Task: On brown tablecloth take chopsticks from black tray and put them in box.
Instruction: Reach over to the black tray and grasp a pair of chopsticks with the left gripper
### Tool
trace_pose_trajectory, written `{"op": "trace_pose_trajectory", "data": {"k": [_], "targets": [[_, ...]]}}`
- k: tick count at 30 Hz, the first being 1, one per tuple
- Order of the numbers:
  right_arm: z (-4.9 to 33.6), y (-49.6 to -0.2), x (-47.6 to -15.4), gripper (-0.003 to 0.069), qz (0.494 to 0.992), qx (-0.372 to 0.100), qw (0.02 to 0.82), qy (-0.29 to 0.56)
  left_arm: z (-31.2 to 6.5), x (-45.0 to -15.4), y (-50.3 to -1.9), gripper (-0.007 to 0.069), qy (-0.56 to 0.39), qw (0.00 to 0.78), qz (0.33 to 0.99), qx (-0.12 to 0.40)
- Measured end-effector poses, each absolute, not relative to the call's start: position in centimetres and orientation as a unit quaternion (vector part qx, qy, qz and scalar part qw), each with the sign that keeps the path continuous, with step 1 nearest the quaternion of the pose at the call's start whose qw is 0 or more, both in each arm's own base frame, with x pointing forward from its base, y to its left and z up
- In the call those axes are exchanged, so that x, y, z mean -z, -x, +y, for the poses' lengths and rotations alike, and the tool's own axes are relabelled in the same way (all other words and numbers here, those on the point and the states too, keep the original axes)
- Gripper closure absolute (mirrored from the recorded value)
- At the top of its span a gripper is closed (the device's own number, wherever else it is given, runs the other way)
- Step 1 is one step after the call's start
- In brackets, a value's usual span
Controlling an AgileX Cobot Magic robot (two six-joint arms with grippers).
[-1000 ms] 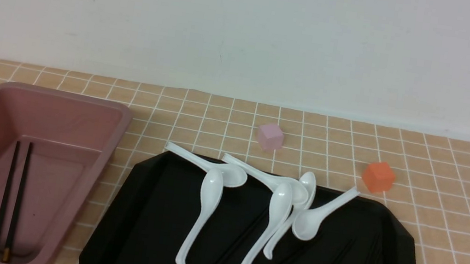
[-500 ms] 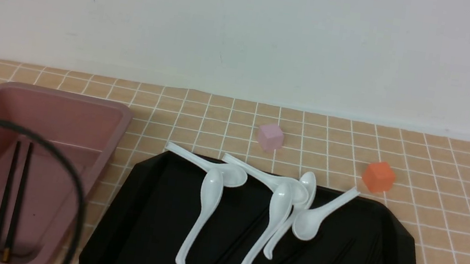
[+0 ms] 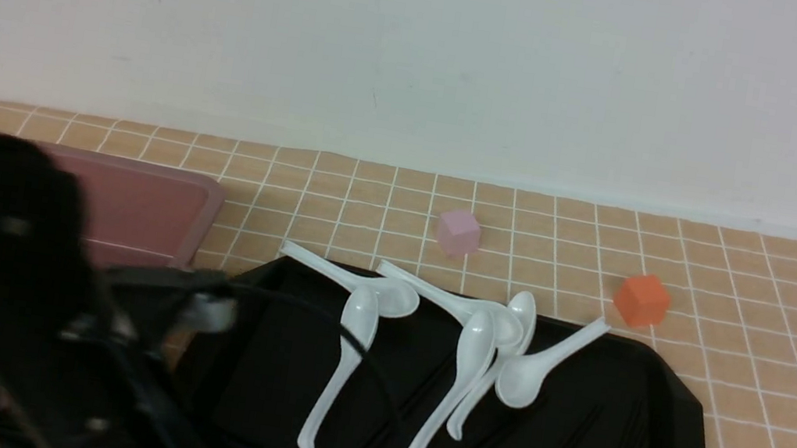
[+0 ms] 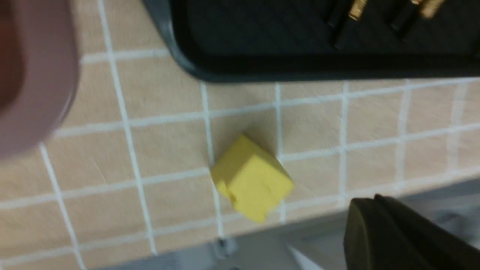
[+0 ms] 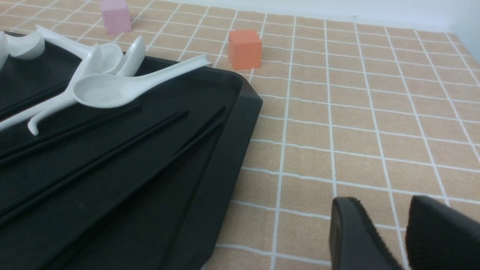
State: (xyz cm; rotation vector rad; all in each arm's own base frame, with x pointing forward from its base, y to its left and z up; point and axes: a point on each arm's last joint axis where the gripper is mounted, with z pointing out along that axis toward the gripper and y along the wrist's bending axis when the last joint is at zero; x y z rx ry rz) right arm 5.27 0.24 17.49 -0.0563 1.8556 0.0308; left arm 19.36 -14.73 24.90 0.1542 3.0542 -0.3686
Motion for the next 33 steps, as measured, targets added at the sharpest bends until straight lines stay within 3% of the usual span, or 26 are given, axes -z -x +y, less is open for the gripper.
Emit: {"op": "trace_pose_trajectory", "data": {"k": [4,10,13,29,33], "targets": [[0.2,-5.3,-17.5,0.0419,0.800,-0.013,0.599,0.024,-17.5,-23.2,-21.3,0.0484,-0.089,0.032,0.993,0.068],[0.2,-5.3,-17.5,0.0419,0.800,-0.013,0.599,0.024,-20.7,-19.9,-23.5,0.0288,-0.145,0.035,0.988,0.051],[0.2,-5.3,-17.5,0.0419,0.800,-0.013,0.599,0.024,-21.5,-18.3,-24.0,0.0242,-0.166,0.036,0.984,0.049],[0.2,-5.3,-17.5,0.0419,0.800,-0.013,0.599,0.024,-22.5,-14.9,-25.7,0.0230,-0.188,0.071,0.979,0.044],[0.2,-5.3,-17.5,0.0419,0.800,-0.013,0.599,0.024,-22.6,-14.9,-25.9,0.0284,-0.191,0.075,0.978,0.043]]}}
